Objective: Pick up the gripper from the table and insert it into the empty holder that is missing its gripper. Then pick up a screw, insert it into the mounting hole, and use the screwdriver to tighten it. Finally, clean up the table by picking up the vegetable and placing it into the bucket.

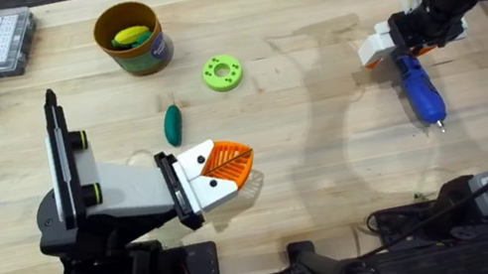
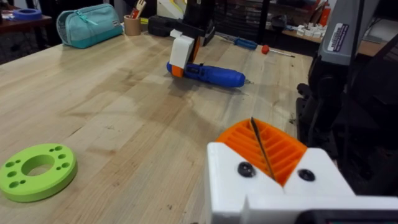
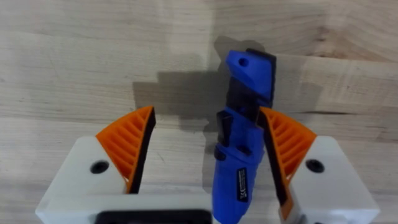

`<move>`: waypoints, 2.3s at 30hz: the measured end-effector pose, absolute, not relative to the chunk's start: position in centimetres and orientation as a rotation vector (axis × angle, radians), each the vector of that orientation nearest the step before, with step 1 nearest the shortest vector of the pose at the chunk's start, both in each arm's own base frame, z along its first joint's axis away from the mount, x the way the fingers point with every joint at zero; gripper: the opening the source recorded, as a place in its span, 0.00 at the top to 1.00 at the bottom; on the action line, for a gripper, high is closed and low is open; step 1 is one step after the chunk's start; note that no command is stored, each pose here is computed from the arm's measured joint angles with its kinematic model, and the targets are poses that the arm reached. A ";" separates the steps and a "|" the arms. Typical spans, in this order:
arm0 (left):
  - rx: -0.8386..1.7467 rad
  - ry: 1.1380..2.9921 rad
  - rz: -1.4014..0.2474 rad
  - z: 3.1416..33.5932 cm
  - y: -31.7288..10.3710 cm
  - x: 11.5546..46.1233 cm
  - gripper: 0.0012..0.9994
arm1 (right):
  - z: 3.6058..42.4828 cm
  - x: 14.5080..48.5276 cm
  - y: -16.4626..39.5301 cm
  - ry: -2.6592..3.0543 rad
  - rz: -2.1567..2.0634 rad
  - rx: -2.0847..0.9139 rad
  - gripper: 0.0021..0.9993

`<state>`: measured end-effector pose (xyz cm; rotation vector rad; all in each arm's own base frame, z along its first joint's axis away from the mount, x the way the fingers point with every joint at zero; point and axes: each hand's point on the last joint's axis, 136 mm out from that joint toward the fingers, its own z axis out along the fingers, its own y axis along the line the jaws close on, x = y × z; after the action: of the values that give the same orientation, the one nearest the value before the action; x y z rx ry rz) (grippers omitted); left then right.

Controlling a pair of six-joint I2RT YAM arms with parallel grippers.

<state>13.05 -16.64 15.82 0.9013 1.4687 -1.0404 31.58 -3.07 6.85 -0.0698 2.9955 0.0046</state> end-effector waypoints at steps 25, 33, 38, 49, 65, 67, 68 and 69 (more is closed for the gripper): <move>0.907 1.462 -1.042 15.9 -16.7 13.0 0.99 | 15.4 28.5 -2.7 2.798 -0.044 -0.143 0.02; 0.908 1.462 -1.042 15.9 -16.7 13.0 0.99 | 12.5 28.6 -5.2 2.766 -0.068 0.002 0.02; 0.908 1.462 -1.042 15.9 -16.7 13.0 0.99 | 10.1 29.3 -5.7 2.744 -0.046 0.028 0.02; 0.908 1.462 -1.042 15.9 -16.7 13.0 0.99 | 4.9 29.8 -5.2 2.880 0.045 -0.002 0.02; 0.908 1.462 -1.042 15.9 -16.7 13.0 0.99 | 3.2 30.3 -6.1 2.908 -0.003 0.009 0.28; 0.908 1.462 -1.042 15.9 -16.7 13.0 0.99 | 3.3 30.3 -6.2 2.906 -0.006 0.010 0.38; 0.908 1.462 -1.042 15.9 -16.7 13.0 0.99 | 3.3 30.4 -6.2 2.905 -0.007 0.006 0.45; 0.908 1.462 -1.042 15.9 -16.7 13.0 0.99 | 3.3 30.4 -6.2 2.904 -0.008 0.005 0.53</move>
<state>12.97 -16.69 15.91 0.9077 1.4616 -1.0423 30.41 -6.21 3.28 0.0046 2.9036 -0.0084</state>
